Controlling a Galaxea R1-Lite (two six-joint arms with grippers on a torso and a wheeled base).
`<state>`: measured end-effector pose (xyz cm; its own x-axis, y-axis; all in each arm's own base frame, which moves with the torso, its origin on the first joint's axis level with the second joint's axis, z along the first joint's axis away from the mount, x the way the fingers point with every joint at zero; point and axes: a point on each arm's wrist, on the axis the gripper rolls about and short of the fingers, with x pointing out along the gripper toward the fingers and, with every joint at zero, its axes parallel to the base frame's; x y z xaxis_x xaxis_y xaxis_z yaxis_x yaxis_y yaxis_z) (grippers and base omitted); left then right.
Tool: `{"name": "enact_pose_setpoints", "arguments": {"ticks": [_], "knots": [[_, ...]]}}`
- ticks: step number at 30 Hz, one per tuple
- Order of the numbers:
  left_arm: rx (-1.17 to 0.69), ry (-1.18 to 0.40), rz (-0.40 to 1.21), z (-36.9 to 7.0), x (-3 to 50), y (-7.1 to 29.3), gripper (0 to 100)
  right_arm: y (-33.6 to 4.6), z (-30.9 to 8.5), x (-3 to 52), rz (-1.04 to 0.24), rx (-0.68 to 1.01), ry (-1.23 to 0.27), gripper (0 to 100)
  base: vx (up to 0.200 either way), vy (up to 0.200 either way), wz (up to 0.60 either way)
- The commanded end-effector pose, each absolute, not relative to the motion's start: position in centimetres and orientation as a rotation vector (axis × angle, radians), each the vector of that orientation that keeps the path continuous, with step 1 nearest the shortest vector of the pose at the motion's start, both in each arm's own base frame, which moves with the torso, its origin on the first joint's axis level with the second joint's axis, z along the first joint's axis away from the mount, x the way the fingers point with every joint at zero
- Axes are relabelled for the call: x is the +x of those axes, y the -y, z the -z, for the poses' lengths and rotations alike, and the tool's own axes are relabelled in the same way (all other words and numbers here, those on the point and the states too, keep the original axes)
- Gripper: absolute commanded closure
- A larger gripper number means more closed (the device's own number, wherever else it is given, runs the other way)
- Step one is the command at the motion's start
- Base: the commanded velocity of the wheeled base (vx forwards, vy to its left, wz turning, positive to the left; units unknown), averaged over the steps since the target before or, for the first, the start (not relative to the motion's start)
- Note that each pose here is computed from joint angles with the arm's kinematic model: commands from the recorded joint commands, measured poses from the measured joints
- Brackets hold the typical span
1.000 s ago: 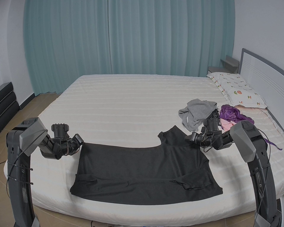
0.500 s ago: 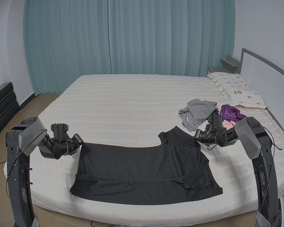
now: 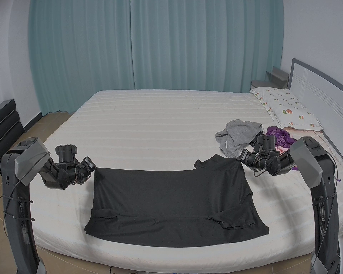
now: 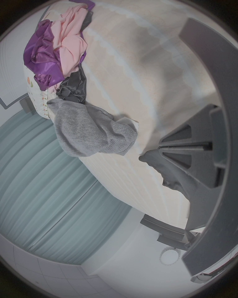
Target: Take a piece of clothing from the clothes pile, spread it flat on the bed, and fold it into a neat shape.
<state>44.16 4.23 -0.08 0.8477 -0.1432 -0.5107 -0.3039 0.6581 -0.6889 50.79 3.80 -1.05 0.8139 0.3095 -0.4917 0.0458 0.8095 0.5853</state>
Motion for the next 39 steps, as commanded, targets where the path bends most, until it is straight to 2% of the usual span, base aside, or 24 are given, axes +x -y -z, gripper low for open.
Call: {"name": "enact_pose_setpoints", "arguments": {"ticks": [1, 18, 29, 39], "knots": [[-0.863, -0.56, -0.096, -0.5, 43.9, -4.4, 100, -3.5, 0.3, 50.1, -0.149, 0.626, -0.598, 100, 0.0, 0.0, 0.0], [-0.865, -0.582, -0.104, 0.0, 43.6, -4.3, 100, -3.6, 0.9, 49.0, -0.141, 0.647, -0.626, 100, 0.0, 0.0, 0.0], [-0.859, -0.575, -0.094, -1.4, 41.5, -4.1, 100, -3.0, -2.5, 46.0, -0.216, 0.677, -0.661, 100, 0.0, 0.0, 0.0], [-0.872, -0.582, -0.039, -2.5, 39.4, -3.8, 100, -2.8, -2.4, 43.9, -0.243, 0.694, -0.717, 100, 0.0, 0.0, 0.0]]}}
